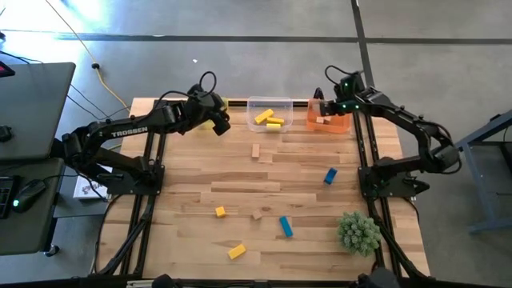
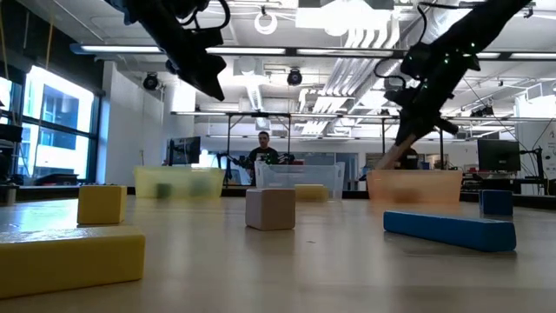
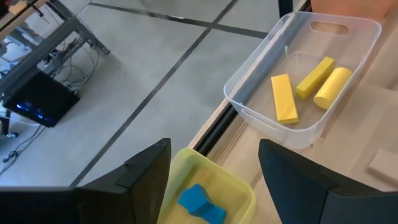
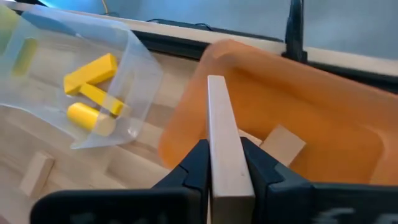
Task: Sort & place blocks by color
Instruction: Put the brown block into the orange bin
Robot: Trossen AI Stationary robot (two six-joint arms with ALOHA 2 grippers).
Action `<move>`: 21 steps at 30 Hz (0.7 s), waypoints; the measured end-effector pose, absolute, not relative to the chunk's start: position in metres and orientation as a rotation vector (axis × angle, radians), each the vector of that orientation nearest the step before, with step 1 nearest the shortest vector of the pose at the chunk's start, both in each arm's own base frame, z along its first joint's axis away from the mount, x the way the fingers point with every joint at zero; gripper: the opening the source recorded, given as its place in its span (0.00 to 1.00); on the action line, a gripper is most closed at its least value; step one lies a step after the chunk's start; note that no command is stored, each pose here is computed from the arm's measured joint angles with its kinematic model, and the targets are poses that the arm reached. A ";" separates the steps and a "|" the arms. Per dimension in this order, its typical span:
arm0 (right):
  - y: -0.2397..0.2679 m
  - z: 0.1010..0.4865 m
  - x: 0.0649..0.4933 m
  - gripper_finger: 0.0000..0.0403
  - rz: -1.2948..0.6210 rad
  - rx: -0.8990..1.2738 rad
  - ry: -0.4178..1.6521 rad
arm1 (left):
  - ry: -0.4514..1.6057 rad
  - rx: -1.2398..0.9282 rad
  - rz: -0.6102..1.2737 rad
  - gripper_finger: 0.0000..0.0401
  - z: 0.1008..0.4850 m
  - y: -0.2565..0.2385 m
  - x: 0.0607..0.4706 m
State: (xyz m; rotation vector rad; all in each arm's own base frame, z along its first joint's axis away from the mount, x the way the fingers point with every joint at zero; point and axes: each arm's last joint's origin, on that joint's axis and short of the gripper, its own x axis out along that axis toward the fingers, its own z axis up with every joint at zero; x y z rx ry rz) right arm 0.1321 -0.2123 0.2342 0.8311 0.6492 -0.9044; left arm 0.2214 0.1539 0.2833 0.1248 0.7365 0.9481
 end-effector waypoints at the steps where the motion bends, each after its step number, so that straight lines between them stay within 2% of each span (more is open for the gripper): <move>1: -0.213 0.231 0.130 0.09 -0.906 0.838 0.648 | 0.735 0.121 0.951 0.58 0.283 0.154 0.221; 7: -0.215 0.218 0.118 0.09 -0.935 0.868 0.638 | 0.736 0.120 0.957 0.58 0.283 0.155 0.220; 12: -0.216 0.205 0.113 0.13 -0.949 0.912 0.581 | 0.737 0.121 0.957 0.58 0.283 0.155 0.220; 21: -0.216 0.203 0.111 0.15 -0.970 0.934 0.566 | 0.739 0.121 0.956 0.58 0.283 0.155 0.220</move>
